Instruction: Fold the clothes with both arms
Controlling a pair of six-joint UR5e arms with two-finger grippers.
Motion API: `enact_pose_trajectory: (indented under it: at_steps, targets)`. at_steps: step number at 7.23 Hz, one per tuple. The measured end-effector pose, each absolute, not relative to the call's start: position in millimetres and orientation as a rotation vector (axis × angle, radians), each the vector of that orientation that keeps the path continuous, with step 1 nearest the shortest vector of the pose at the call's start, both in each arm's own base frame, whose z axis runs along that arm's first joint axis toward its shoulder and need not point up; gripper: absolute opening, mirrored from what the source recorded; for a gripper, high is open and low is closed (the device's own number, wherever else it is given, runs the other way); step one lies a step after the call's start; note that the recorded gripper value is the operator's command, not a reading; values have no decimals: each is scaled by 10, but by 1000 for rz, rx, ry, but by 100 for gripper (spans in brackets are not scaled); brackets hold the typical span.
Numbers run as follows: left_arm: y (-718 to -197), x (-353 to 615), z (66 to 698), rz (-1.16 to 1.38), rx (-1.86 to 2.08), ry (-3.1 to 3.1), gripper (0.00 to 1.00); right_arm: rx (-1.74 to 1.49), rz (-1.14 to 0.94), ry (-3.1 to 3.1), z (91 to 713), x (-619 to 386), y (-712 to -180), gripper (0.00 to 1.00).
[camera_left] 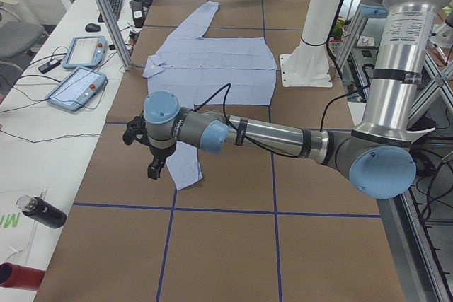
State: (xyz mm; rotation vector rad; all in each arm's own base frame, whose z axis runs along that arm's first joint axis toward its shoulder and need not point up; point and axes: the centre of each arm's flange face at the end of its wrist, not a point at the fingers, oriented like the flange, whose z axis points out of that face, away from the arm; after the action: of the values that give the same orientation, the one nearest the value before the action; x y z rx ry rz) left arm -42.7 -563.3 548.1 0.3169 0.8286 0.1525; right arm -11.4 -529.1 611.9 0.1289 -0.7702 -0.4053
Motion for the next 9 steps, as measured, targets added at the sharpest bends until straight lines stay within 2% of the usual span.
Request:
enact_pose_trajectory:
  at_steps: [2, 3, 6, 7, 9]
  targets:
    - [-5614, -378, 5535, 173, 357, 843, 100, 159, -396, -773, 6421, -226, -5357, 100]
    - [-5588, -364, 5571, 183, 372, 851, 100, 162, -319, -781, 6577, -283, -5393, 100]
    - [-5573, -350, 5559, 203, 413, 857, 100, 61, 90, -848, 6760, -758, -5389, 98]
    - [-5572, -349, 5554, 205, 417, 857, 100, 3, 232, -870, 6748, -918, -5355, 91]
    - [-5568, -349, 5554, 205, 419, 857, 100, -87, 436, -900, 6719, -1216, -5271, 87]
